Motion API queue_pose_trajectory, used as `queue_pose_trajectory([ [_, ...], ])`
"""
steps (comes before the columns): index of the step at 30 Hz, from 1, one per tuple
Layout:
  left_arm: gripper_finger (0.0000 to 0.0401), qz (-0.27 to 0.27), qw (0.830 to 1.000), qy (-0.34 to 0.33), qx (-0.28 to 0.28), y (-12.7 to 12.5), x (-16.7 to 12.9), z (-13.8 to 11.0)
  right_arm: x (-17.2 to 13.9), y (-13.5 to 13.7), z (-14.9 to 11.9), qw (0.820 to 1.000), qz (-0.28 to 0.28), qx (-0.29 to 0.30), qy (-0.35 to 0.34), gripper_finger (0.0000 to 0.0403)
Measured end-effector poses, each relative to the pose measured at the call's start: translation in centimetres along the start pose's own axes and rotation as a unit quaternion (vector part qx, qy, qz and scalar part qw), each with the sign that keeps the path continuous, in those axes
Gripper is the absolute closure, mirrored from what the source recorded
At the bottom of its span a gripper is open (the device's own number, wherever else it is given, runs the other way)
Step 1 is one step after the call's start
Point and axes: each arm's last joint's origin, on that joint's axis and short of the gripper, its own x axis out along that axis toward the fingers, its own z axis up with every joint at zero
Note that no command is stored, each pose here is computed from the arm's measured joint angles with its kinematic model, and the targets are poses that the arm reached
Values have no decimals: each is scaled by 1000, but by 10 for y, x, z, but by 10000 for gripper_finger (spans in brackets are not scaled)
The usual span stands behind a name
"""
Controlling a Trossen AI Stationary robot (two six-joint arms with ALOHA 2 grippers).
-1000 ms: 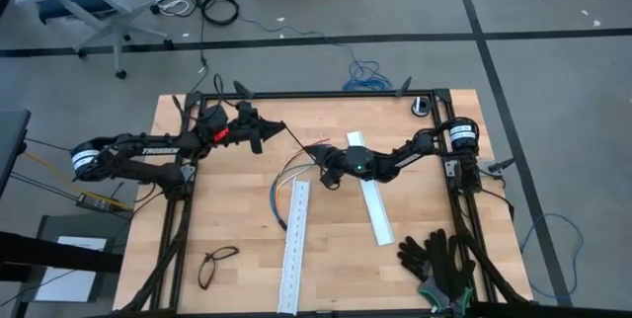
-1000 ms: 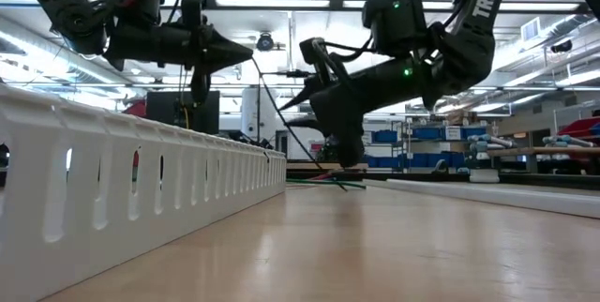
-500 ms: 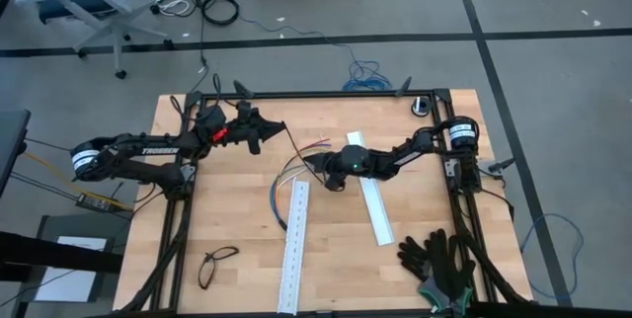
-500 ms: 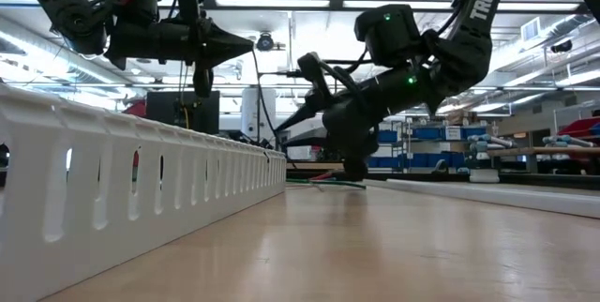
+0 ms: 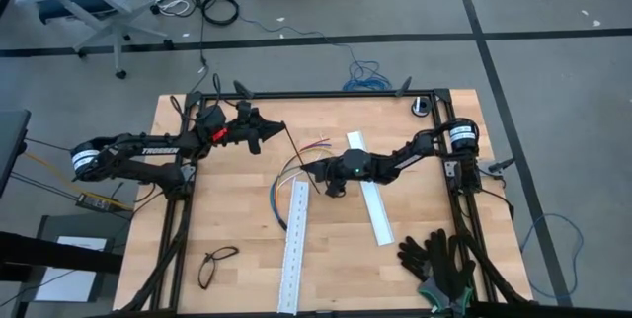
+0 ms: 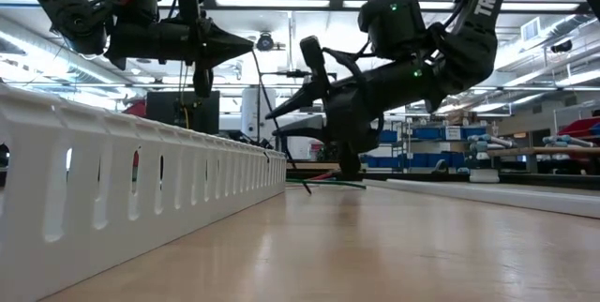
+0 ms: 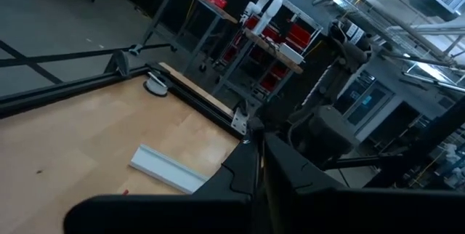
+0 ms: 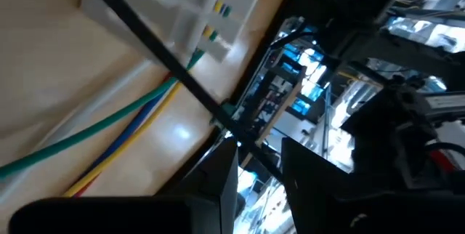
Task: Ziptie cables
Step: Wrap the black zip tie around the object
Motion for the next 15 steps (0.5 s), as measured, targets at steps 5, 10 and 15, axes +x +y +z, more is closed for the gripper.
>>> queue_pose_trajectory([
  [5,401,0,1000,-1,0,0,0,0,0,-1,2,1000,-6,4,-10,315],
  [10,401,7,1000,-5,0,0,0,0,-1,0,4,1000,2,3,-18,328],
  [15,401,9,1000,-7,2,1,0,0,-2,4,13,997,32,50,-43,357],
])
